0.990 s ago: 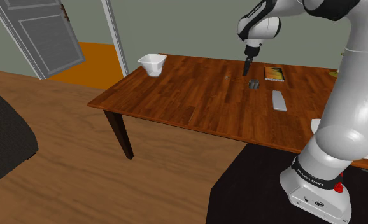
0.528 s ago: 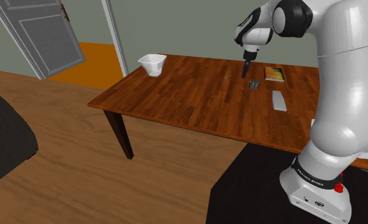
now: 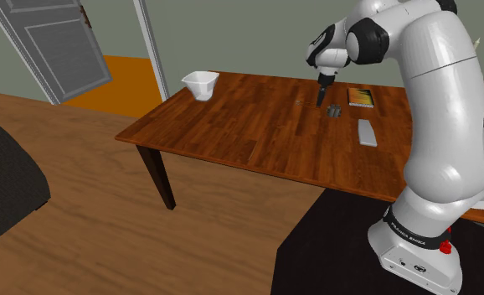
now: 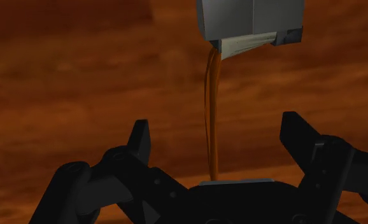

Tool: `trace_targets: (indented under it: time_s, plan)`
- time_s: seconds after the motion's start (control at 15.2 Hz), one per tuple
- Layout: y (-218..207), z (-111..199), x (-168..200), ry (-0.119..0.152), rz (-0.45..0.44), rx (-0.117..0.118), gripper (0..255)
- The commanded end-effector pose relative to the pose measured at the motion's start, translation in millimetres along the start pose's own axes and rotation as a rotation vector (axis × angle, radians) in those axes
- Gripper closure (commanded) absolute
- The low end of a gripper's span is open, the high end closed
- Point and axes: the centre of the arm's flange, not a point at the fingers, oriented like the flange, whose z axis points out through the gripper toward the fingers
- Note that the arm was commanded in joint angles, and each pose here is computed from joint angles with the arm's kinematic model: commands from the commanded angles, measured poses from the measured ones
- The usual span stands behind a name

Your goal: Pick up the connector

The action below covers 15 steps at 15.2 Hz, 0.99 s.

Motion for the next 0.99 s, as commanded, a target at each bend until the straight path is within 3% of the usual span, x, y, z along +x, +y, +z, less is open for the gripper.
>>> trace_targets:
  time_s: [0.0, 0.2, 0.26, 0.92]
  plan:
    - [0.0, 11.1, -1.1, 0.0, 0.0, 0.0, 0]
    - [0.2, 19.4, -1.7, 0.0, 0.0, 0.0, 0]
    - [0.1, 19.0, -1.2, 0.0, 0.0, 0.0, 255]
    - [0.1, 14.1, -1.3, 0.0, 0.0, 0.0, 255]
